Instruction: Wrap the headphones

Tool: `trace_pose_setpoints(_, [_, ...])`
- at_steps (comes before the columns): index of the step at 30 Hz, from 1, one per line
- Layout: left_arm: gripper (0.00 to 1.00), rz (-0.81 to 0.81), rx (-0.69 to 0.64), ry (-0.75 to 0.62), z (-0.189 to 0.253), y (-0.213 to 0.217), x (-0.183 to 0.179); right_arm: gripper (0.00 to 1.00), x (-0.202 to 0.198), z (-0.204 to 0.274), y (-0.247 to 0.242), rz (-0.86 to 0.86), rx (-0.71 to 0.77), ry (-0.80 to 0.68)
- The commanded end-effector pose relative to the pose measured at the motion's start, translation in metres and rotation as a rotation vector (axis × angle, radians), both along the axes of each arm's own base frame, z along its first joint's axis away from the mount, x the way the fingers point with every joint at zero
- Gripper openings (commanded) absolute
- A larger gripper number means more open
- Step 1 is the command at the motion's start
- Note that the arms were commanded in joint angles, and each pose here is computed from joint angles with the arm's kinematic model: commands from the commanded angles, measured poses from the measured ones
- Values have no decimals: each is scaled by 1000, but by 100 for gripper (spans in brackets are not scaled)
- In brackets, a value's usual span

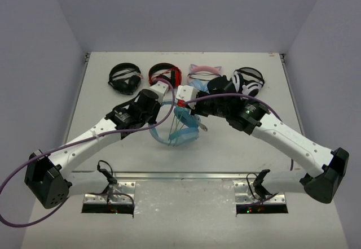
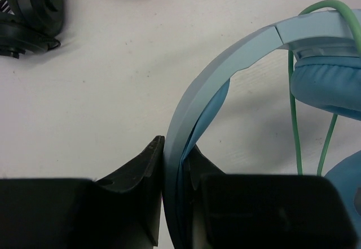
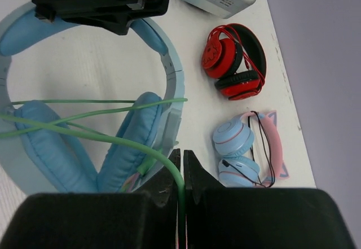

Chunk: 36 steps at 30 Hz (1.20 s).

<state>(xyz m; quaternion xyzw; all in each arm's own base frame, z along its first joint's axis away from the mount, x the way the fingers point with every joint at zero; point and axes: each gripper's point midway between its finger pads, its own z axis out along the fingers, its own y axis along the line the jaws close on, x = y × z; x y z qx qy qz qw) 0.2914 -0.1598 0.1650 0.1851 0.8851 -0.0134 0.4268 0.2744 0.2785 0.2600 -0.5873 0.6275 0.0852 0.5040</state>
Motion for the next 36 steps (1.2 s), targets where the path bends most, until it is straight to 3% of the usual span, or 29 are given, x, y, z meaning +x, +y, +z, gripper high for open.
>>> trace_pose_setpoints(1, [0,-108,-87,-67,27,-27,-8,2,23,40,-6,-52,27,-182])
trace_pose_setpoints(11, [0,-183,-65,-35,17,-44,-24,6,37,54,-7,-58,-38,-241])
trace_pose_setpoints(14, [0,-204,-90,-38,22,-48,-28,13,40,52,-7,-58,-45,-230])
trace_pose_setpoints(19, [0,-260,-145,-48,33,-55,-36,24,48,42,-16,-88,-14,-171])
trace_pose_setpoints(21, [0,-267,-157,-56,37,-56,-37,22,51,38,-15,-77,8,-136])
trace_pose_setpoints(22, [0,-265,-168,-69,43,-55,-38,7,50,34,-15,-72,7,-116])
trace_pose_setpoints(24, [0,-262,-184,-83,50,-55,-39,5,50,26,-16,-70,23,-77])
trace_pose_setpoints(28, [0,-286,-240,-131,70,-59,-41,21,51,16,-18,-60,74,-2])
trace_pose_setpoints(36, [0,-322,-343,-252,114,-66,-41,25,31,7,-17,55,211,190])
